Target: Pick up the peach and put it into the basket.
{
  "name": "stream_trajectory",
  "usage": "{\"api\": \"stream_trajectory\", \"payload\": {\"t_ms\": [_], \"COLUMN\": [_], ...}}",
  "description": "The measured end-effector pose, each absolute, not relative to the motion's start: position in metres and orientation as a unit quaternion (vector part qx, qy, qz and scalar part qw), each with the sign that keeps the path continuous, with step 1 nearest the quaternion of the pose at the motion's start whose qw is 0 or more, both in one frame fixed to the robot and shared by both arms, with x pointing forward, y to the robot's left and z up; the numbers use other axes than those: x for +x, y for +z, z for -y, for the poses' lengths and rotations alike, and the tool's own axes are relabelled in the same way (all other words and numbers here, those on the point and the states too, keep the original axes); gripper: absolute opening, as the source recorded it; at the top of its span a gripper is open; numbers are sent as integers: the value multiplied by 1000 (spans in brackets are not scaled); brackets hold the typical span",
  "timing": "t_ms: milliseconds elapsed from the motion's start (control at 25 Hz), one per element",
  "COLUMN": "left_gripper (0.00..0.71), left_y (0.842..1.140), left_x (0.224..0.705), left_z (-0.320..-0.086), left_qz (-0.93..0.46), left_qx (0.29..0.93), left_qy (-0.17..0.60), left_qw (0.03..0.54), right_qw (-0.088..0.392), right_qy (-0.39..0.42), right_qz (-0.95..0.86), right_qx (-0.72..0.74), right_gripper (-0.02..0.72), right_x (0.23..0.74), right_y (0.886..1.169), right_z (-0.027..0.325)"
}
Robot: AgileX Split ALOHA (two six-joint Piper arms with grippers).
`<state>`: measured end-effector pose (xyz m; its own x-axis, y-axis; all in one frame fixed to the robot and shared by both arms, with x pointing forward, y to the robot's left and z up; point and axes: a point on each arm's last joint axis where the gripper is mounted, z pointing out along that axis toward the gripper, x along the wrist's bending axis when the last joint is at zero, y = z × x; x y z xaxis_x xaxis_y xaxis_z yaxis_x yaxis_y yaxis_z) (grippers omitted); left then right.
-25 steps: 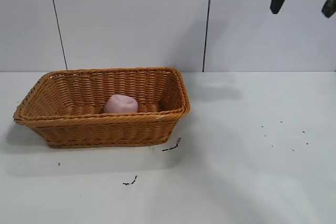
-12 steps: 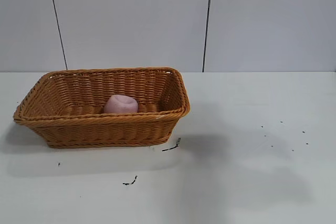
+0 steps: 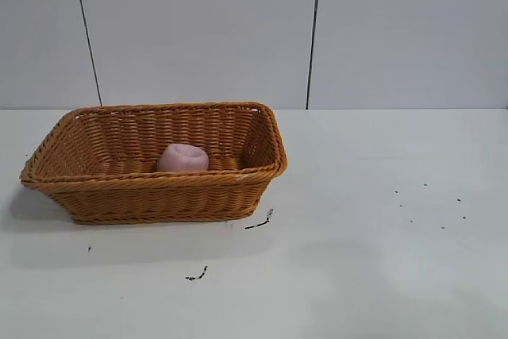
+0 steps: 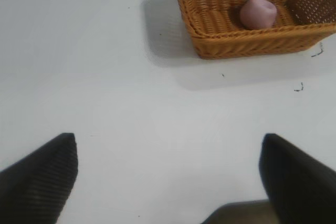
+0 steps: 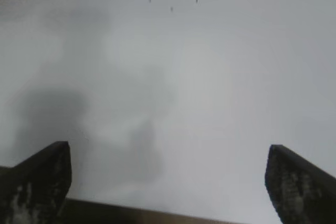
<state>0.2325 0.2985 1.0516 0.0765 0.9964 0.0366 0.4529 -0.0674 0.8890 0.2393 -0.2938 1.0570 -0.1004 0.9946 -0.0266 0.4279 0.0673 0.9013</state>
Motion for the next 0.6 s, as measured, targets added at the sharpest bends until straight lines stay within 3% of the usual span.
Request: {"api": "stream_trajectory", "payload": {"t_ms": [600], "left_gripper": [692], "left_y": [1052], "left_x": [232], "left_z": [-298], "left_qz": [-573], "left_qx": [633], "left_qy": [366], "left_qw": [372], "right_qw": [375], "right_qy": [396], "right_qz": [-627], "right_qx": [557], "right_gripper": [689], "right_x": [234], "right_y": [1057], "right_z": [294]}}
